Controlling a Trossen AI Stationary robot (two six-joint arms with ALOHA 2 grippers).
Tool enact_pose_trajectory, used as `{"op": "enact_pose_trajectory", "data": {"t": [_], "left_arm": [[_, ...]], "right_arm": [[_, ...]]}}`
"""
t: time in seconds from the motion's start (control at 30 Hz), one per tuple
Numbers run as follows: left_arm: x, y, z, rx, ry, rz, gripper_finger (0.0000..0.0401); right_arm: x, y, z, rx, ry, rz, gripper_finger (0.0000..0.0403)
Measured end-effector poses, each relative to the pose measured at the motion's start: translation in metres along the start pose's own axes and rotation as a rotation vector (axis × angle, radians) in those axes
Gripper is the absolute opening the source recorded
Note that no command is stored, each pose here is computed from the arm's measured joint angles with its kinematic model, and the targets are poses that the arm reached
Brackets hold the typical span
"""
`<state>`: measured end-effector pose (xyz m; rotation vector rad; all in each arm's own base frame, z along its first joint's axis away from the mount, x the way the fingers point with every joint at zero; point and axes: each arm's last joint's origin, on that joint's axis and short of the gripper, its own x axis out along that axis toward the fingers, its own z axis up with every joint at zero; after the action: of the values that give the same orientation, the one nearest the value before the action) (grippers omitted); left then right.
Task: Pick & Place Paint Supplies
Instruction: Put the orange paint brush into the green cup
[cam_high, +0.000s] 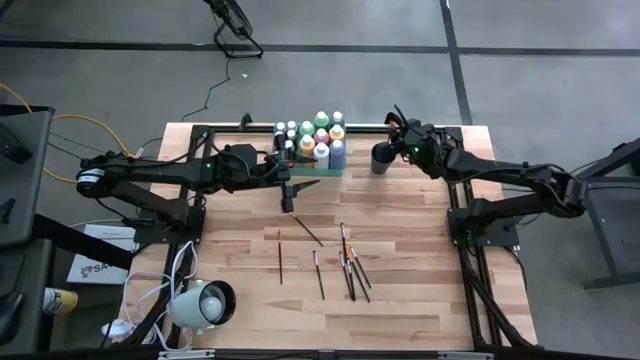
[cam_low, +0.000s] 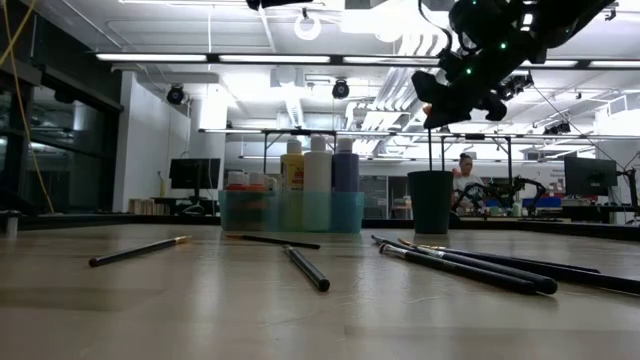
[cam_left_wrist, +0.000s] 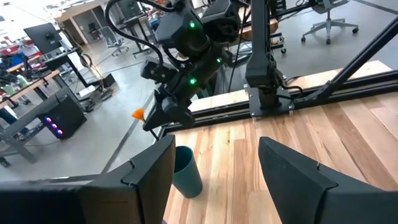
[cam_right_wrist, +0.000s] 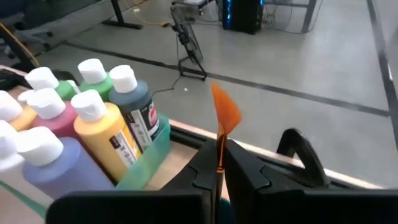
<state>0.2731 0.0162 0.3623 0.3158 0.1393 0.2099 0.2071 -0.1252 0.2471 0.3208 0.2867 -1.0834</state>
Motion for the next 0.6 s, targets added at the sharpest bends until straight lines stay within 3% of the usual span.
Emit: {"op": "enact_pose_trajectory", "data": {"t": [0.4,0.6], "left_arm": [[0.0000,-0.0002,-0.0005,-0.025,0.005,-0.002,0.0228],[-0.0001,-0.0012,-0.0037,-0.033,0.037,-0.011,0.0228]], "right_arm": [[0.0014,-0.0022,-0.0064,0.036,0.030,0.013,0.0030],[0.0014,-0.0018,-0.0066,0.057,0.039,0.030,0.0065]]}}
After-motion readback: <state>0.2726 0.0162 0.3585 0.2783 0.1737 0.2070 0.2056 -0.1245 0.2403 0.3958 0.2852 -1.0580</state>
